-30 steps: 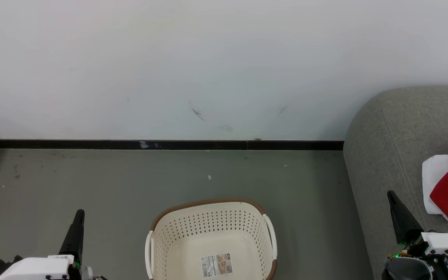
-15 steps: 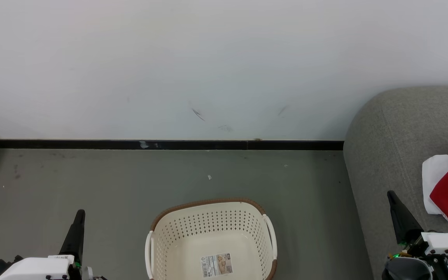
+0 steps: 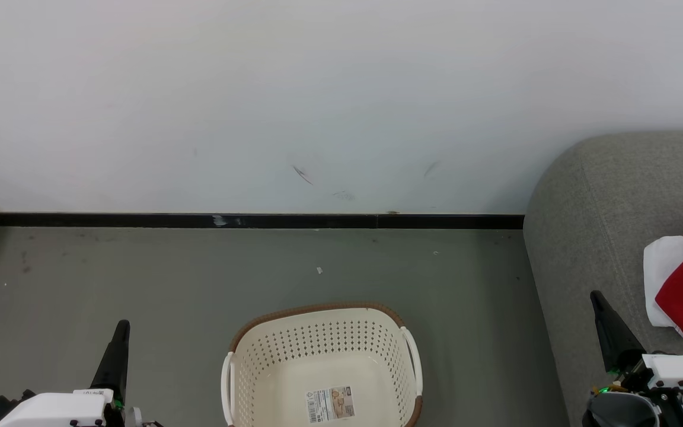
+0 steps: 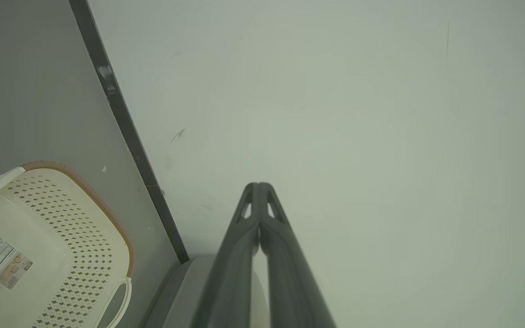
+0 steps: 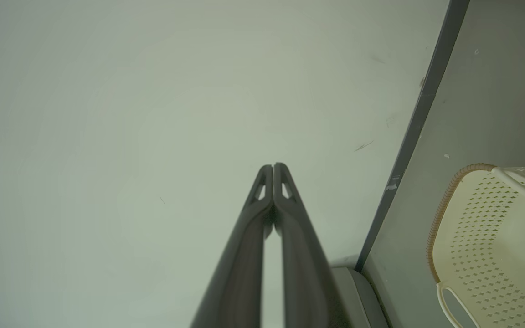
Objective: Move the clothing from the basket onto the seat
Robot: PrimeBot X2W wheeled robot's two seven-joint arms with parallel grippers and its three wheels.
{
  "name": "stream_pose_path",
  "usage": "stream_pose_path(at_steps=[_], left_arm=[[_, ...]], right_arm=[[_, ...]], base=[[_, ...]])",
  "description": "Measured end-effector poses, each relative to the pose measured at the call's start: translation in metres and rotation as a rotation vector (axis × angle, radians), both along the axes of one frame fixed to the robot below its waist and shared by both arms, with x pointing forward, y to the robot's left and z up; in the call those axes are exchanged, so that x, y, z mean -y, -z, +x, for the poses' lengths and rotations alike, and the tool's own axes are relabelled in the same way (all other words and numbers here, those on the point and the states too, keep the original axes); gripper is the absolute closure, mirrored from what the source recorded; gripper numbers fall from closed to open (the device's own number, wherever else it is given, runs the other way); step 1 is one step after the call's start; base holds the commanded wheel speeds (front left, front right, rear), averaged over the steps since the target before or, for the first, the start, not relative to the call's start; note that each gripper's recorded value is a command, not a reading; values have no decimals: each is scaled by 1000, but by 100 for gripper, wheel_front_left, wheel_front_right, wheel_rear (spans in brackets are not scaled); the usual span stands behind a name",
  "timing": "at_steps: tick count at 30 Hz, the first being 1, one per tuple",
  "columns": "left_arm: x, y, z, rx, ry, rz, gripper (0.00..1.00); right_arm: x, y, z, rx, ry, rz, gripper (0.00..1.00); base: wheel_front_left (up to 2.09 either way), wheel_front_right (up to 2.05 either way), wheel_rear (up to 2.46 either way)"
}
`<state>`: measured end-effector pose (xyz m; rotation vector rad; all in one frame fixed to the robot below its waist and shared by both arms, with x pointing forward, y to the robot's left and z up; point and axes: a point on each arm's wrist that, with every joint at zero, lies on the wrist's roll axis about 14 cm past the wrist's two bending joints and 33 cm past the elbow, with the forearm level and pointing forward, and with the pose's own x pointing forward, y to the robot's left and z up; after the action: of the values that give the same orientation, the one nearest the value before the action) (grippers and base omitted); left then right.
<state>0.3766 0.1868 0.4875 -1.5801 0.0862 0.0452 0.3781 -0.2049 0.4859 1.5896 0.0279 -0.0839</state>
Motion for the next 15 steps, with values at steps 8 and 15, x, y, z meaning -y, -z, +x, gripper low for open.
stream_pose_path(at_steps=[8, 15], left_arm=[[0, 0, 0, -1, 0, 0, 100], [0, 0, 0, -1, 0, 0, 100]], right_arm=[[0, 0, 0, 0, 0, 0, 100], [0, 0, 0, 0, 0, 0, 100]], base=[[0, 0, 0], [0, 0, 0]])
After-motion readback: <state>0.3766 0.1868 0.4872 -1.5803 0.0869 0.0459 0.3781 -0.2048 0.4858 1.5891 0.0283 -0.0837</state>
